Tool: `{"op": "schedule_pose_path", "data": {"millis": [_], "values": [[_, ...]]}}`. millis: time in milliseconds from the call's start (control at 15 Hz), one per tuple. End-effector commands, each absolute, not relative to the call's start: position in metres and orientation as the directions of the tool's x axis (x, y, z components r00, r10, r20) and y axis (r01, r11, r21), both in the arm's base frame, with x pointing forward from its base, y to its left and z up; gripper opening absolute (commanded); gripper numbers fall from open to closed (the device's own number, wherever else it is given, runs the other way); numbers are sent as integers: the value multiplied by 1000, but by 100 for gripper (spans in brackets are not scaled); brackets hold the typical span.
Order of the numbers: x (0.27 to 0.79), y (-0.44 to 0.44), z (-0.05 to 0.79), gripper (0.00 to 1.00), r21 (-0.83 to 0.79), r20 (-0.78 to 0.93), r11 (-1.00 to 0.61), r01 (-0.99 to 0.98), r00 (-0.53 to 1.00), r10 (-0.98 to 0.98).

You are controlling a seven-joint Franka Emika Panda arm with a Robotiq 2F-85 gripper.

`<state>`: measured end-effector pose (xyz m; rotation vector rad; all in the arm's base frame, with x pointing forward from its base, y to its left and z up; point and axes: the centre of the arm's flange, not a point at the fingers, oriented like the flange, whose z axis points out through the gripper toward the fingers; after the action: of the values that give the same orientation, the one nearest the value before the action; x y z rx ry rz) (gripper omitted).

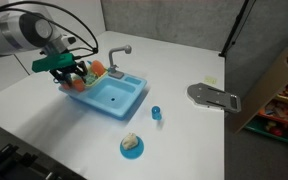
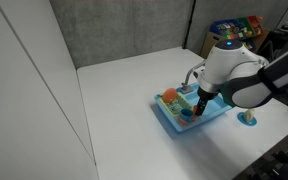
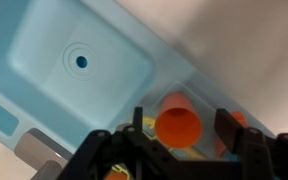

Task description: Pick up the orange cup from the sink and place it on the light blue surface before the dish rack

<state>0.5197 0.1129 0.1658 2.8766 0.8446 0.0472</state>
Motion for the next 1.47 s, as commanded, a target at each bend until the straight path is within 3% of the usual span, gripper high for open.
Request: {"op": "schedule_pose_path", "data": {"millis": [0,667,1400], "values": [[522,115,172,100,167,1,-834,527,845,534],[516,97,215,100,240,-41,-859,453,889,457],[500,47,282,100,228,-187,-963,143,977,101]]}}
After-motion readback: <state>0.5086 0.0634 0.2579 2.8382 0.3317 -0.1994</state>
